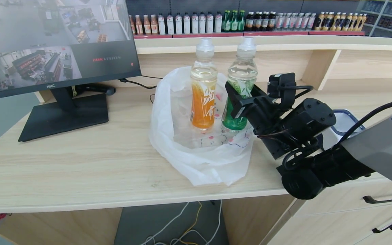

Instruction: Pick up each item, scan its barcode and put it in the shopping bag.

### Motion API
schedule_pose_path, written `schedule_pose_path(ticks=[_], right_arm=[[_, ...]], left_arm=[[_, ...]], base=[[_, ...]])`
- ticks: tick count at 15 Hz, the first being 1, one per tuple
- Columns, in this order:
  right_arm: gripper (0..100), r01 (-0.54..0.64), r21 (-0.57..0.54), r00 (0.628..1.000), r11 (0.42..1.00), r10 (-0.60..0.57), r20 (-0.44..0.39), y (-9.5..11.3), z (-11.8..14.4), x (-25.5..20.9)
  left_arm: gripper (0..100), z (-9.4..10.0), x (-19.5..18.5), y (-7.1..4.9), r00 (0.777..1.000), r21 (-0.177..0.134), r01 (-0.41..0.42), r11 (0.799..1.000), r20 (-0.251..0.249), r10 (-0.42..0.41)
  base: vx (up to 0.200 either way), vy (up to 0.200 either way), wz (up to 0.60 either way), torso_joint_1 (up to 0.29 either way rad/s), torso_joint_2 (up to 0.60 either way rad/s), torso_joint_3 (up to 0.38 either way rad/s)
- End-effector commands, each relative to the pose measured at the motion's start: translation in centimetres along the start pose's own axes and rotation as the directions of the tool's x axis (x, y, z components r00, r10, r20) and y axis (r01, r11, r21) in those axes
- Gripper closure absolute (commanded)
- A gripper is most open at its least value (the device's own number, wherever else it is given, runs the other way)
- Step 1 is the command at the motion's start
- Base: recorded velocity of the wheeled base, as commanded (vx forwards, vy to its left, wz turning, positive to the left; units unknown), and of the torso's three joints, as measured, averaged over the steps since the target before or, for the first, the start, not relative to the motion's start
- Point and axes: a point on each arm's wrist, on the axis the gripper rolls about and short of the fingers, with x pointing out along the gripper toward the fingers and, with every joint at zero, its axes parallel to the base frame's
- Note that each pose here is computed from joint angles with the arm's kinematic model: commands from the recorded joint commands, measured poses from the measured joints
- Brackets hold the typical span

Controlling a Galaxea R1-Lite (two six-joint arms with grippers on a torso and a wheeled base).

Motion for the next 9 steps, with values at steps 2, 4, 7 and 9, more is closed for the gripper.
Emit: schedule_pose_path(ticks=[2,4,7,9], right_arm=[[100,-0.003,-0.003,0.999,1.0,0.003,-0.044,0.01,-0.7,-0.71],[100,-0.004,-0.001,0.999,1.0,0.004,-0.044,0.06,-0.65,-0.74],[100,-0.004,0.0,0.999,1.0,0.004,-0.05,0.06,-0.76,-0.85],[100,-0.013,0.005,0.998,1.0,0.013,-0.057,0.48,-0.94,-0.98]], left_arm=[[0,0.0,0.0,0.0,1.0,0.0,0.001,1.0,0.0,-0.001],[0,0.0,0.0,0.0,1.0,0.0,-0.001,1.0,0.0,0.001],[0,0.0,0.0,0.0,1.0,0.0,-0.001,1.0,0.0,0.001],[0,0.0,0.0,0.0,1.0,0.0,-0.001,1.0,0.0,0.001]], base=[[0.0,0.0,0.0,0.0,0.0,0.0],[0.0,0.0,0.0,0.0,0.0,0.0],[0.0,0.0,0.0,0.0,0.0,0.0],[0.0,0.0,0.0,0.0,0.0,0.0]])
